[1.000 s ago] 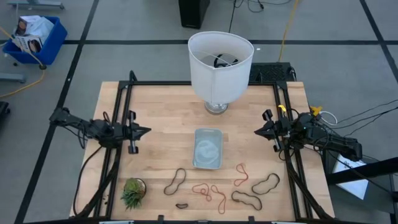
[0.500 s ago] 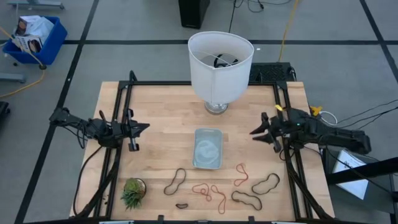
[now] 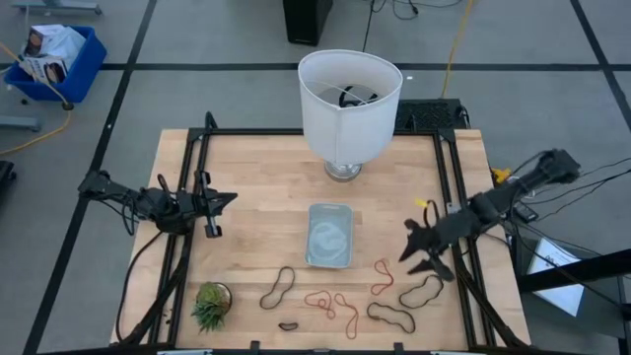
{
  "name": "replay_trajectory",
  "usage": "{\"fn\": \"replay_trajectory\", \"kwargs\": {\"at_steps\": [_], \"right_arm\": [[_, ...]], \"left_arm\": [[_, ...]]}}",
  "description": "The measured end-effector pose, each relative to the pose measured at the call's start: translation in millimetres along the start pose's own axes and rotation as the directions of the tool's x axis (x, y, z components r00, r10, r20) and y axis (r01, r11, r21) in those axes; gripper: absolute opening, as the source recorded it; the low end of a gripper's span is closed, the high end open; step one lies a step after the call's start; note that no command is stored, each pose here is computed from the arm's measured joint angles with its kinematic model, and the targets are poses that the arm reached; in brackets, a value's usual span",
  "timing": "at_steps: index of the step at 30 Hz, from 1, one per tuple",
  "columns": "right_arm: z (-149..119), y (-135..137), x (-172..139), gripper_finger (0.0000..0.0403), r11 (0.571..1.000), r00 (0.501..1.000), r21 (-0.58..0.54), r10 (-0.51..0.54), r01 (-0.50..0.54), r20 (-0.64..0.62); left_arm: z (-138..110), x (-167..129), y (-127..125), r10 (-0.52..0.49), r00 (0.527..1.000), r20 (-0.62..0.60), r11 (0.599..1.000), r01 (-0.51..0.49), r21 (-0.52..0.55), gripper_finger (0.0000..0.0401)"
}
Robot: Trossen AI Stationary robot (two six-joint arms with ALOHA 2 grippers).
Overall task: Pick and place rubber bands into bin
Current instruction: Put the black rubber band into the gray bin
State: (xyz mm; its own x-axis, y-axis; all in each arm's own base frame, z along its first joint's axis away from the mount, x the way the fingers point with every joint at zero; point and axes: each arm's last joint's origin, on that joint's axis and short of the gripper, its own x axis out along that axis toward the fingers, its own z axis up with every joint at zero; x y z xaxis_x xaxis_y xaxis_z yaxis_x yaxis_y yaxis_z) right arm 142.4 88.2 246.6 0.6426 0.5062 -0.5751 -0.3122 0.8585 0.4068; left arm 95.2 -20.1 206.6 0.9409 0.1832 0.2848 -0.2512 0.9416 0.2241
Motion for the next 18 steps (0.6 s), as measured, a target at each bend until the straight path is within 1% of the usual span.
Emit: {"fn": "replay_trajectory", "kwargs": {"at_steps": [2, 4, 8, 10, 12, 15, 18], "right_arm": [[-1.9, 10.7, 7.7, 0.0185, 0.999, 0.997, 0.031, -0.026, 0.028, -0.068], [-10.5, 15.7, 17.2, 0.0185, 0.995, 0.986, 0.055, -0.070, 0.079, -0.152], [-26.2, 18.5, 34.7, 0.0185, 0.980, 0.945, 0.098, -0.138, 0.174, -0.297], [-33.8, 17.5, 43.4, 0.0185, 0.973, 0.913, 0.079, -0.176, 0.219, -0.368], [-39.0, 16.9, 51.8, 0.0185, 0.968, 0.891, 0.031, -0.216, 0.249, -0.400], [-47.2, 17.1, 64.4, 0.0185, 0.965, 0.856, -0.033, -0.246, 0.260, -0.454], [-56.0, 17.6, 74.6, 0.0185, 0.964, 0.818, -0.056, -0.249, 0.258, -0.519]], "left_arm": [[-0.1, 0.0, -0.1, -0.001, 1.000, -0.001, 1.000, 0.001, -0.004, 0.0008], [-0.2, 0.0, -0.1, -0.001, 1.000, -0.002, 1.000, 0.001, -0.024, 0.0008], [-1.5, 0.0, -0.7, -0.007, 1.000, -0.015, 0.999, 0.006, -0.041, 0.0008], [-2.1, 0.0, -0.9, -0.009, 1.000, -0.020, 0.999, 0.008, -0.043, 0.0008], [-2.1, 0.0, -0.9, -0.009, 1.000, -0.020, 0.999, 0.008, -0.044, 0.0008], [-2.2, 0.0, -1.0, -0.010, 1.000, -0.021, 0.999, 0.009, -0.043, 0.0008], [-2.2, 0.0, -1.0, -0.010, 1.000, -0.021, 0.999, 0.009, -0.042, 0.0008]]}}
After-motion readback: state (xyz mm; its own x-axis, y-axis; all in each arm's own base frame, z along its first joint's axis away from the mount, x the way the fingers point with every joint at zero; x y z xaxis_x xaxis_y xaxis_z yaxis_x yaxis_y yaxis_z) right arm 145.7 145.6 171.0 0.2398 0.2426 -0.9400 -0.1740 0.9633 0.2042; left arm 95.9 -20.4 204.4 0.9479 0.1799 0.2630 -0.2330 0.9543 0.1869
